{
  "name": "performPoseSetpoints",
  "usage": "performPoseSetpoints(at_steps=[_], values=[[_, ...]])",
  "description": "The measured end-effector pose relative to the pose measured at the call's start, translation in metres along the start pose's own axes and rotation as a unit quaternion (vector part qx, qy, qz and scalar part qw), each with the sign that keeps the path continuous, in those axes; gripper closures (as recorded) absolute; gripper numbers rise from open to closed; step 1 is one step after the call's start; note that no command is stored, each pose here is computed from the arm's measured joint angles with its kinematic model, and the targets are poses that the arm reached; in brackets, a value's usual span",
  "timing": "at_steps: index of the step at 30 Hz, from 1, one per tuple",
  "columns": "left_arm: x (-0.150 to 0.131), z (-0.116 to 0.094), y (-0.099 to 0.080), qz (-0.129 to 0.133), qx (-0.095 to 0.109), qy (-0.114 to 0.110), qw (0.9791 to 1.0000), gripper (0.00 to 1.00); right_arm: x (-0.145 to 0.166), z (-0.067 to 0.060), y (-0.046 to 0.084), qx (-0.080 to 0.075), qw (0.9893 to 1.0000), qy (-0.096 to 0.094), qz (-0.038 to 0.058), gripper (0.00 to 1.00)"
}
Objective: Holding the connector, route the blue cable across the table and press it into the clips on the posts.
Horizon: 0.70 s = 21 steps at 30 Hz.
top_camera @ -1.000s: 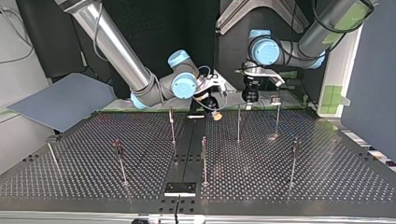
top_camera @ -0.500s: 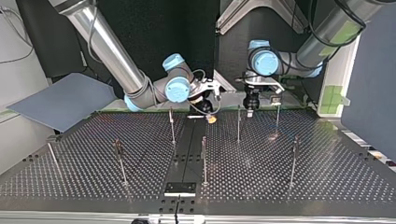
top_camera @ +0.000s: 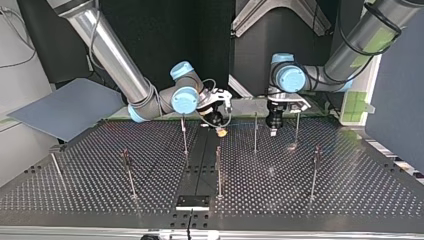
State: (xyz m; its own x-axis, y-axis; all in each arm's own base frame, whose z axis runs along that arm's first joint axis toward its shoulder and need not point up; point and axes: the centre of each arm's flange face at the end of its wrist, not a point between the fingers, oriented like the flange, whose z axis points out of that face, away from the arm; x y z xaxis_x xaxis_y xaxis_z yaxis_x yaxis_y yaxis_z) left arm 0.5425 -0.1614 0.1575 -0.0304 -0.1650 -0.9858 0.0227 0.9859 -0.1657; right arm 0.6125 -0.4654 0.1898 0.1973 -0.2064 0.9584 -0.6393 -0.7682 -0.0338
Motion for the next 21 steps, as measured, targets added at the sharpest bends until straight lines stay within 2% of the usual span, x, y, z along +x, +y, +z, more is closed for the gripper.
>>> performPoseSetpoints(at_steps=[6, 7, 8, 10, 11, 12, 13, 14, 15, 16, 18, 21], values=[[-0.011, 0.012, 0.005, 0.001, -0.004, -0.008, 1.0, 1.0, 0.003, 0.001, 0.009, -0.006, 1.0, 0.004, 0.0014, 1.0], [-0.012, 0.013, 0.006, 0.001, -0.005, -0.008, 1.0, 0.94, 0.004, 0.001, 0.011, -0.007, 1.0, 0.004, 0.0016, 1.0], [-0.013, 0.013, 0.006, 0.002, -0.005, -0.008, 1.0, 0.94, 0.004, 0.001, 0.012, -0.008, 1.0, 0.004, 0.0018, 1.0], [-0.013, 0.014, 0.008, 0.005, -0.008, -0.006, 0.9999, 0.71, 0.004, 0.001, 0.016, -0.011, 0.9999, 0.004, 0.0024, 1.0], [-0.013, 0.014, 0.009, 0.007, -0.01, -0.005, 0.9999, 0.71, 0.004, 0.001, 0.017, -0.012, 0.9999, 0.004, 0.0026, 1.0], [-0.013, 0.013, 0.01, 0.01, -0.014, -0.003, 0.9998, 0.58, 0.004, 0.001, 0.019, -0.013, 0.9999, 0.004, 0.0028, 1.0], [-0.012, 0.013, 0.011, 0.013, -0.017, -0.001, 0.9998, 0.38, 0.004, 0.001, 0.02, -0.014, 0.9999, 0.004, 0.003, 1.0], [-0.012, 0.013, 0.012, 0.016, -0.02, 0.0, 0.9997, 0.38, 0.004, 0.001, 0.021, -0.015, 0.9999, 0.004, 0.0031, 1.0], [-0.012, 0.012, 0.013, 0.02, -0.024, 0.002, 0.9995, 0.18, 0.004, 0.001, 0.022, -0.016, 0.9999, 0.005, 0.0032, 1.0], [-0.012, 0.012, 0.013, 0.023, -0.026, 0.004, 0.9994, 0.04, 0.004, 0.001, 0.022, -0.016, 0.9999, 0.005, 0.0033, 1.0], [-0.011, 0.011, 0.014, 0.03, -0.03, 0.009, 0.9991, 0.0, 0.004, 0.001, 0.023, -0.017, 0.9998, 0.005, 0.0034, 1.0], [-0.009, 0.008, 0.015, 0.037, -0.035, 0.019, 0.9985, 0.0, 0.004, 0.001, 0.023, -0.017, 0.9998, 0.005, 0.0035, 1.0]])
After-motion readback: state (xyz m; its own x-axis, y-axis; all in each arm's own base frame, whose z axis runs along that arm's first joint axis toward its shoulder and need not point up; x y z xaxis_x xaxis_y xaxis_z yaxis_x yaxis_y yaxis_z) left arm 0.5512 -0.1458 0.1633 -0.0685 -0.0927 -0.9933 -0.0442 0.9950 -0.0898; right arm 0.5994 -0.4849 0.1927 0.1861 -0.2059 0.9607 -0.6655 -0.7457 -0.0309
